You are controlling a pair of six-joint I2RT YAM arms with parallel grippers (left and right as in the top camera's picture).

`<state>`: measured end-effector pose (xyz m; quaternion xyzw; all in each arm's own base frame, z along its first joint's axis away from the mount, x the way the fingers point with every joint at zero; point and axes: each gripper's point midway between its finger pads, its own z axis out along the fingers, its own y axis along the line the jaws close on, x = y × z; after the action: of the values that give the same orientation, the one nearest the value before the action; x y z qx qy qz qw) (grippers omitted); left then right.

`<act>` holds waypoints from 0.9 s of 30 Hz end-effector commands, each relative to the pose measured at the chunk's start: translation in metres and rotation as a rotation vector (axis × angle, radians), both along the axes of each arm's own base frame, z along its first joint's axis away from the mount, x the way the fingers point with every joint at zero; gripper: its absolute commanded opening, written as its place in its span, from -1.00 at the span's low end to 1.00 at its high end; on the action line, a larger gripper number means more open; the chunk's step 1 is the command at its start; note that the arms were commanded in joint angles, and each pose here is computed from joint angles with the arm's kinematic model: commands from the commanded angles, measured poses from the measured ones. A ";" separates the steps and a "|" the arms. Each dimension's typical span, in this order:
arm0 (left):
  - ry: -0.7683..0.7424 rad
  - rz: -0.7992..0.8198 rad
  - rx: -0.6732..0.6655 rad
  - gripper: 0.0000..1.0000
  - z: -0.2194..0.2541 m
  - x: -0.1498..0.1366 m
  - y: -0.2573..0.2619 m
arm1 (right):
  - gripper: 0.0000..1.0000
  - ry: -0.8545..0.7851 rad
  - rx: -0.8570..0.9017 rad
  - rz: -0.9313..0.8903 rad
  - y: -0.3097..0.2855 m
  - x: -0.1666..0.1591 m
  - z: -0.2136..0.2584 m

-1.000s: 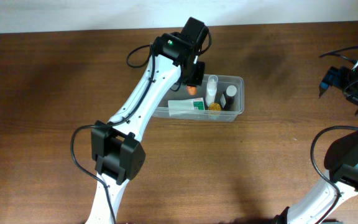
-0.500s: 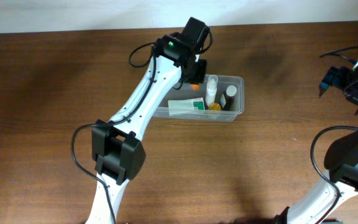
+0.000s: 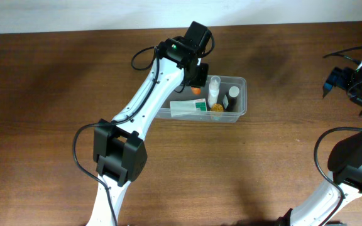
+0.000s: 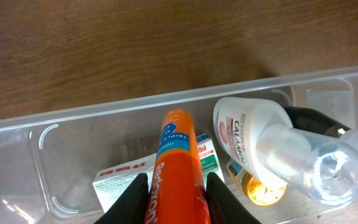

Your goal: Pack container

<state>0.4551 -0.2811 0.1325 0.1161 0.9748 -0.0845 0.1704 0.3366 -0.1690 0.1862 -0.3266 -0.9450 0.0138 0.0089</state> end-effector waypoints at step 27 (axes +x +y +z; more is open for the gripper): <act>0.044 -0.004 0.009 -0.42 -0.027 -0.002 -0.009 | 0.97 -0.027 -0.031 -0.009 -0.001 -0.004 0.013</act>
<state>0.4556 -0.2855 0.1067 0.1181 0.9782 -0.0771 0.1523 0.3366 -0.1690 0.1862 -0.3268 -0.9450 0.0138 0.0089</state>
